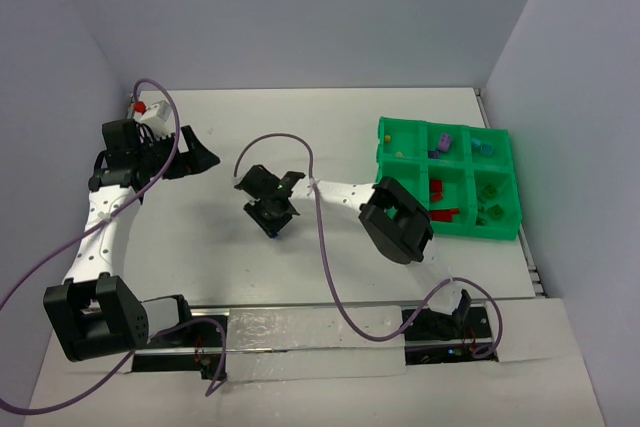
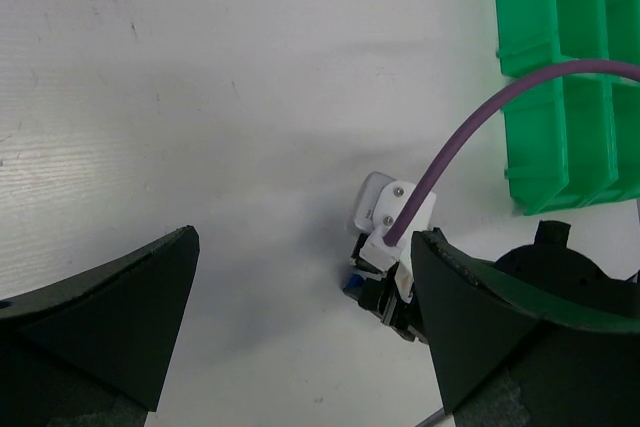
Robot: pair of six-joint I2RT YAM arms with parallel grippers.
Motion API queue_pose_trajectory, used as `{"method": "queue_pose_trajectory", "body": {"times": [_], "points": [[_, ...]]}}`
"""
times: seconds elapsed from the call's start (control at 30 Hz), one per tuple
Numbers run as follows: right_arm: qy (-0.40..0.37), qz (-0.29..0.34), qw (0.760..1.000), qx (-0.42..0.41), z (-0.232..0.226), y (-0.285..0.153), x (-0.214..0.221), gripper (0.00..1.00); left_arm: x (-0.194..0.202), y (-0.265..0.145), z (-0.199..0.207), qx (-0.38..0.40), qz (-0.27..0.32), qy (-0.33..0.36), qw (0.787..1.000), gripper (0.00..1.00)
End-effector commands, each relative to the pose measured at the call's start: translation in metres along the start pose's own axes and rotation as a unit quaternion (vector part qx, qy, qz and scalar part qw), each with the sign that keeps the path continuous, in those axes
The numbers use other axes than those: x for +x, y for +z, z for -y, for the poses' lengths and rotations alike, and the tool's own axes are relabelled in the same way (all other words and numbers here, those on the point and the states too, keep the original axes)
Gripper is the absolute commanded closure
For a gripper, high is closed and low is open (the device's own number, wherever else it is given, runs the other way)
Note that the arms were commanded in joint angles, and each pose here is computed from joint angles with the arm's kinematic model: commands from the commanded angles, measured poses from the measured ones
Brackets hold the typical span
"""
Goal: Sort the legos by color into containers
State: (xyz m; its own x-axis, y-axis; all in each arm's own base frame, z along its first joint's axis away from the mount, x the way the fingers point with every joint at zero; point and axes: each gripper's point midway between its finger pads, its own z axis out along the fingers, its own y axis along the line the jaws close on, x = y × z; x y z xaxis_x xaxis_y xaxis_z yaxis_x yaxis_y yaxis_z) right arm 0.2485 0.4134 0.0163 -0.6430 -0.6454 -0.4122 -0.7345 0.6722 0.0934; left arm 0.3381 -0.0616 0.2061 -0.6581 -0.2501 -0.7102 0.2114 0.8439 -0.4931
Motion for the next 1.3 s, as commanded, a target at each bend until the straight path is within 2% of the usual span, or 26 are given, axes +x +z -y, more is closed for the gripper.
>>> {"method": "queue_pose_trajectory", "body": {"times": [0.0,0.27,0.6,0.7,0.8,0.93,1.1,1.27], "points": [[-0.026,-0.036,0.999,0.028,-0.004,0.003,0.030,0.61,-0.009,-0.003,-0.001,-0.003,0.018,0.017,1.000,0.03],[-0.035,-0.045,0.997,0.042,0.000,0.001,0.036,0.67,-0.010,-0.001,-0.002,-0.001,0.018,0.019,1.000,0.03],[-0.027,-0.014,0.999,0.027,0.012,-0.018,0.014,0.91,-0.012,0.001,-0.002,0.000,0.019,0.018,1.000,0.03],[0.005,0.027,1.000,0.015,0.037,-0.046,-0.011,1.00,-0.016,0.000,-0.002,0.000,0.020,0.028,0.999,0.03],[0.057,0.076,0.995,0.009,0.084,-0.085,-0.033,1.00,-0.016,0.002,-0.002,-0.001,0.018,0.036,0.999,0.03],[0.097,0.128,0.987,0.023,0.137,-0.136,-0.041,1.00,-0.013,0.010,0.002,-0.003,0.008,0.056,0.998,0.03],[0.153,0.177,0.969,0.076,0.206,-0.200,-0.021,1.00,0.000,0.034,0.027,-0.008,-0.021,0.119,0.993,0.03],[0.201,0.171,0.954,0.142,0.254,-0.229,0.028,1.00,0.010,0.057,0.049,0.005,-0.044,0.153,0.987,0.03]]}}
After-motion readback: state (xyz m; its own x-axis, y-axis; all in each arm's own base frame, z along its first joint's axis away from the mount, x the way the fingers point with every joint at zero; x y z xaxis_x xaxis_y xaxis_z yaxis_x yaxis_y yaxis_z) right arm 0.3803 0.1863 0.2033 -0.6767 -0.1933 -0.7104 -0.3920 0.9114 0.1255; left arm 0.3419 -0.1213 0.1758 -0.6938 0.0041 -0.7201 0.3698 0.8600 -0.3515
